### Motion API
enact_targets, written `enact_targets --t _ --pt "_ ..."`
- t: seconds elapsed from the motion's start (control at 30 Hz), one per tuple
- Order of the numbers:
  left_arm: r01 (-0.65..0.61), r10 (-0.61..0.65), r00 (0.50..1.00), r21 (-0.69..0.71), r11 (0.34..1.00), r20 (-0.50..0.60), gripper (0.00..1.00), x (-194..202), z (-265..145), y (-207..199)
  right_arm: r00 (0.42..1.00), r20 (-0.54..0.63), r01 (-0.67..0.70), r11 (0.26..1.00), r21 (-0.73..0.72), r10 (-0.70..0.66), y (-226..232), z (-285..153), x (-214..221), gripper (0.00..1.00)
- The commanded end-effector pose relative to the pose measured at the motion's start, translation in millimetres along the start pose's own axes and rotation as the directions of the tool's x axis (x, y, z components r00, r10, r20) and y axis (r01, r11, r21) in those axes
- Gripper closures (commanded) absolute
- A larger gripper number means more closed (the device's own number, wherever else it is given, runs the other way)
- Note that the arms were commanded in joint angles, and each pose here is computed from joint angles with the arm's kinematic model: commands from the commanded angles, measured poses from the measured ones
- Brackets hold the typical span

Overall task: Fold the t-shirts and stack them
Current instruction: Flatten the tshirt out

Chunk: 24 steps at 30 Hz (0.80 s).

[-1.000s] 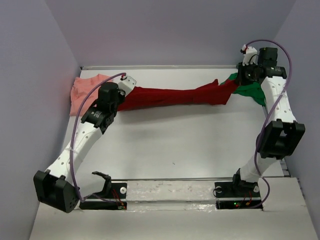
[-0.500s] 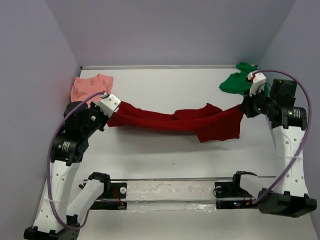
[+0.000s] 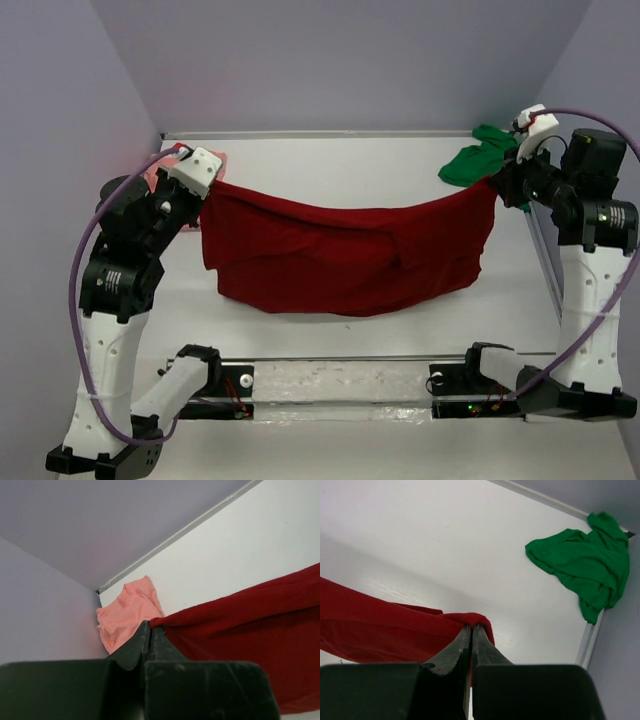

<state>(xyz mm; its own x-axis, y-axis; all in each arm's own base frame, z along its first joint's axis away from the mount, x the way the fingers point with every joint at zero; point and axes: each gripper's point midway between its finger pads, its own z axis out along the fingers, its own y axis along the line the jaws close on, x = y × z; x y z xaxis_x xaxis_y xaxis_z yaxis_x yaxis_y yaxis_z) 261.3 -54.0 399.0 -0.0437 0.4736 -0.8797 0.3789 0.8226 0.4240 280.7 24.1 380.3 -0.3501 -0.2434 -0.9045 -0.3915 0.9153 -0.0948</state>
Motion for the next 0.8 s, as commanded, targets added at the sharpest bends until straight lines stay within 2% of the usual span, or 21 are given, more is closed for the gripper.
enact_targets --t 0.0,0.17,0.23,0.3,0.33,0.4,0.43,0.47,0.53,0.6,0.77 --pt "0.030 -0.031 1.000 -0.109 0.994 0.000 1.00 6 38 23 0.999 0.037 -0.034 0.999 -0.011 0.034 -22 41 -16 1.00" --pt "0.072 -0.081 0.995 -0.163 0.984 -0.051 1.00 33 101 32 0.995 -0.014 -0.096 0.993 -0.065 0.096 -51 116 -7 1.00" --pt "0.090 -0.096 0.995 -0.181 0.979 -0.026 1.00 23 116 41 0.995 0.003 -0.097 0.992 -0.075 0.098 -61 131 -20 1.00" --pt "0.113 -0.127 0.990 -0.221 0.969 -0.053 1.00 29 138 50 0.992 -0.029 -0.124 0.988 -0.090 0.122 -72 160 -14 1.00" --pt "0.120 -0.130 0.991 -0.274 0.954 -0.019 1.00 15 141 65 0.992 -0.015 -0.123 0.989 -0.085 0.122 -82 172 -23 1.00" --pt "0.120 -0.134 0.991 -0.311 0.943 -0.024 1.00 13 160 77 0.993 0.006 -0.119 0.991 -0.066 0.120 -93 181 -35 1.00" --pt "0.123 -0.135 0.991 -0.337 0.933 -0.011 1.00 6 164 86 0.992 0.013 -0.124 0.991 -0.057 0.125 -99 185 -41 1.00" --pt "0.129 -0.135 0.991 -0.376 0.917 0.011 1.00 -9 169 100 0.993 0.070 -0.095 0.995 -0.038 0.098 -106 180 -67 1.00" --pt "0.145 -0.139 0.989 -0.411 0.900 0.044 1.00 -25 170 114 0.991 0.067 -0.110 0.993 -0.039 0.113 -112 188 -73 1.00" --pt "0.159 -0.126 0.987 -0.431 0.888 0.104 1.00 -54 162 128 0.986 0.147 -0.072 0.997 -0.020 0.074 -116 173 -110 1.00" --pt "0.167 -0.089 0.979 -0.473 0.865 0.184 1.00 -96 123 147 0.975 0.217 -0.038 0.999 -0.011 0.039 -108 142 -139 1.00"
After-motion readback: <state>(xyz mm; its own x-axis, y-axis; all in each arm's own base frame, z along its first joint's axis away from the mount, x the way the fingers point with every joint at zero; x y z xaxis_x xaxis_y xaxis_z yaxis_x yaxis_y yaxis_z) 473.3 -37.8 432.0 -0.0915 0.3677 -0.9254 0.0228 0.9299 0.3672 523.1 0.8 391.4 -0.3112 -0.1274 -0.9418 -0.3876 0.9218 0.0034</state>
